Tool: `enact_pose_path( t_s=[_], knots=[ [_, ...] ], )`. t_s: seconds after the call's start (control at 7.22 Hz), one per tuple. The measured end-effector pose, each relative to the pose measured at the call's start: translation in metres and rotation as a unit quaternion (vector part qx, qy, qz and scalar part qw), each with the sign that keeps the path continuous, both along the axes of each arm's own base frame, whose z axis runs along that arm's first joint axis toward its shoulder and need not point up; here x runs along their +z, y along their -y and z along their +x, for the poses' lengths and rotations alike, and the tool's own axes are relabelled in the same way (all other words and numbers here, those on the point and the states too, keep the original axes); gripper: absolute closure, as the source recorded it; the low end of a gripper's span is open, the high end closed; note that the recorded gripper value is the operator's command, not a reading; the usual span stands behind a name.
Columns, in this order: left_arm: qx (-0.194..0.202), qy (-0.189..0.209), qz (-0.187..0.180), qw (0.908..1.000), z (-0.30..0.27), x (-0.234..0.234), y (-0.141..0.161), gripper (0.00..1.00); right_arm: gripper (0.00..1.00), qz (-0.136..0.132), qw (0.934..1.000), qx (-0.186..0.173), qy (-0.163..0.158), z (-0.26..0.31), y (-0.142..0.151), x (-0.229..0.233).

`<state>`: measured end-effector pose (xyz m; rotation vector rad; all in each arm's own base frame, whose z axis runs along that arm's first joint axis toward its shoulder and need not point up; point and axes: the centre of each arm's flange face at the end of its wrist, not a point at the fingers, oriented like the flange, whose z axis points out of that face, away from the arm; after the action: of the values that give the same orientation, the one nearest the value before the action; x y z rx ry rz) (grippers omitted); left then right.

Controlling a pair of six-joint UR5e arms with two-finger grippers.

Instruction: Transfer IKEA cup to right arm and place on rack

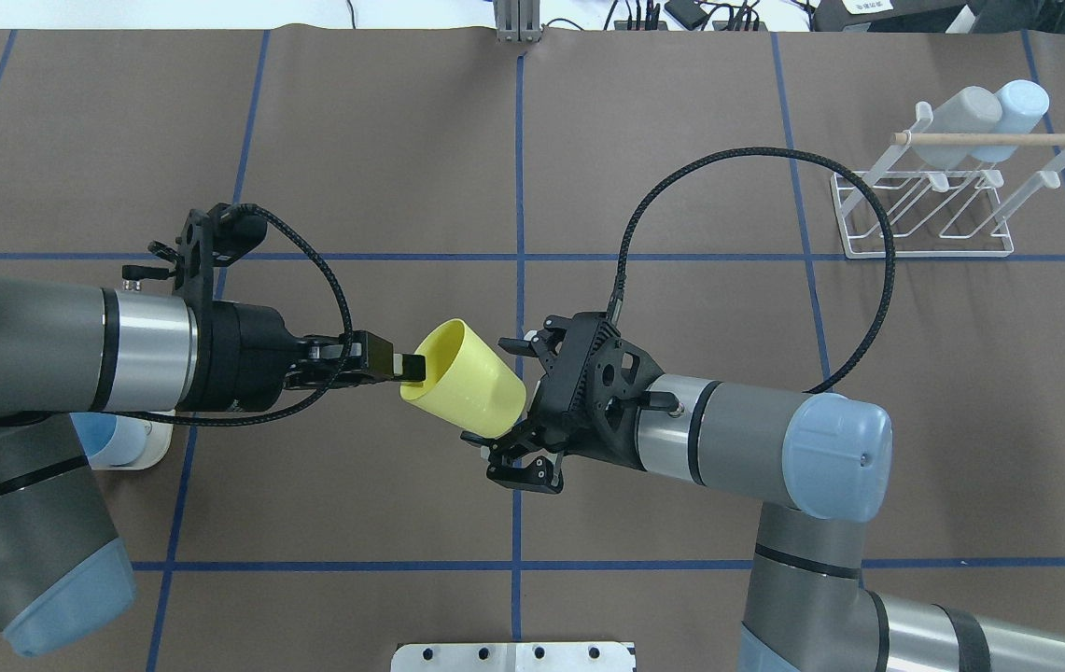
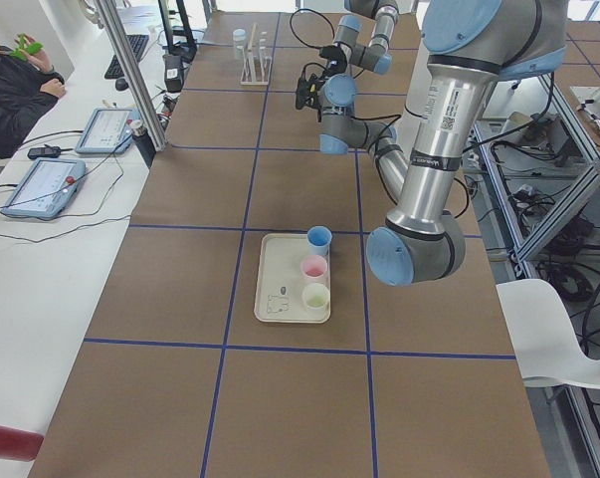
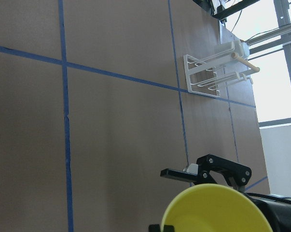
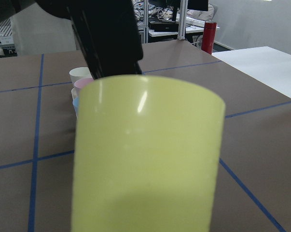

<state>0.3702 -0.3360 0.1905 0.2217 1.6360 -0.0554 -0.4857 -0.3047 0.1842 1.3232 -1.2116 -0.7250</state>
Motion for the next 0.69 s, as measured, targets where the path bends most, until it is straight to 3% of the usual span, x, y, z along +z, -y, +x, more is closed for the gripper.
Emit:
enact_pose_path(
  t_s=[0.42, 0.69],
  knots=[
    [0.0, 0.004, -0.001, 1.0, 0.005, 0.004, 0.001, 1.0, 0.06, 0.015, 0.9988, -0.005, 0.045, 0.006, -0.009, 0.0],
    [0.002, 0.004, 0.001, 1.0, 0.006, 0.005, 0.001, 1.0, 0.11, 0.019, 0.9983, -0.007, 0.055, 0.007, -0.012, 0.0]
  ],
)
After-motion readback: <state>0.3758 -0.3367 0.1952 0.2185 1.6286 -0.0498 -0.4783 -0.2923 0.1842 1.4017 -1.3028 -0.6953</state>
